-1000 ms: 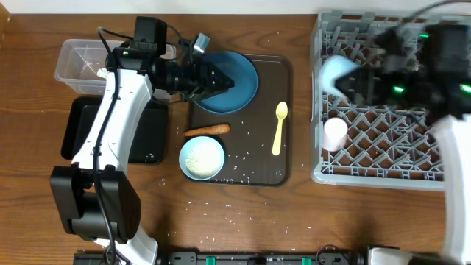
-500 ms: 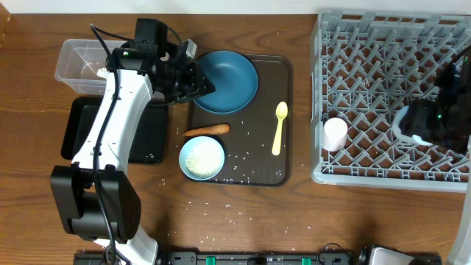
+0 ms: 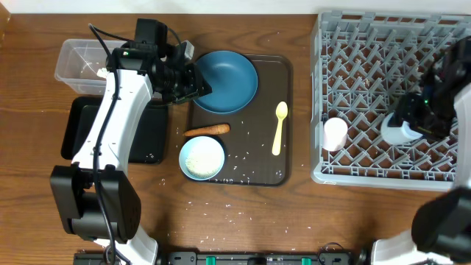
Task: Sort waste into correct bins and load items into the dishwasher rack
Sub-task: 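Place the light-blue cup upside down in the rack with the right gripper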
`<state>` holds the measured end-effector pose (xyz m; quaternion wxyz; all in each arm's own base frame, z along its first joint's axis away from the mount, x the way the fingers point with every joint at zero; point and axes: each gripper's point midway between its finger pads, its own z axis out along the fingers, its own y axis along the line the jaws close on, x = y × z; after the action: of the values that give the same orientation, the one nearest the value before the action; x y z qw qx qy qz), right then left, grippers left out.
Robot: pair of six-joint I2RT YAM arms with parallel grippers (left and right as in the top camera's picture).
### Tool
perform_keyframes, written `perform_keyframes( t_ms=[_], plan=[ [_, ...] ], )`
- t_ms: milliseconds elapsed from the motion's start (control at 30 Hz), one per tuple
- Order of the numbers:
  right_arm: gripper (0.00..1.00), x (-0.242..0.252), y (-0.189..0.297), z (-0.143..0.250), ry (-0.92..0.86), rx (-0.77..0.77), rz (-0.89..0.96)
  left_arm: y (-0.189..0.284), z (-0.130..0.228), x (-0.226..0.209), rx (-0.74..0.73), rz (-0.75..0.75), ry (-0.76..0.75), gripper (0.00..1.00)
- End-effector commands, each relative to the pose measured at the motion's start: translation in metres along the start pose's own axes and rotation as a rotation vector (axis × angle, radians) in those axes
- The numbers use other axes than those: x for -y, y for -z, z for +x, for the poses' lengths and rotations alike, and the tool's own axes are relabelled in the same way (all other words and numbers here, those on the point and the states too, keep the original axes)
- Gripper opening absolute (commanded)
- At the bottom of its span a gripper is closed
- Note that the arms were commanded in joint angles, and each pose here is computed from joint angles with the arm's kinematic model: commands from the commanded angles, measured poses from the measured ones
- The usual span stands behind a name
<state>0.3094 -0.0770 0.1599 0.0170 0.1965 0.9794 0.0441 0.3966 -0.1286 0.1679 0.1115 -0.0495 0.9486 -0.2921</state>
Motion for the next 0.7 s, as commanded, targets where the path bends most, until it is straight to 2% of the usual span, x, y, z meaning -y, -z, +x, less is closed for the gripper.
perform_keyframes(
  t_ms=[0, 200, 500, 633, 667],
  plan=[
    [0.6, -0.011, -0.016, 0.0, 0.033, -0.059, -0.078, -0.001, 0.003, -0.005, -0.007, -0.016, -0.004, 0.3],
    [0.63, -0.01, -0.041, -0.001, 0.039, -0.139, -0.059, -0.001, 0.005, -0.005, -0.013, -0.018, 0.0, 0.3],
    [0.63, -0.006, -0.052, -0.01, 0.021, -0.134, -0.033, -0.001, 0.009, -0.006, -0.031, -0.023, 0.01, 0.3],
    [0.71, -0.005, -0.052, -0.009, 0.021, -0.139, -0.031, -0.001, 0.009, -0.006, -0.031, -0.023, 0.01, 0.31],
    [0.77, -0.005, -0.052, -0.008, 0.021, -0.143, -0.031, -0.001, 0.009, -0.006, -0.031, -0.023, 0.01, 0.31]
  ],
)
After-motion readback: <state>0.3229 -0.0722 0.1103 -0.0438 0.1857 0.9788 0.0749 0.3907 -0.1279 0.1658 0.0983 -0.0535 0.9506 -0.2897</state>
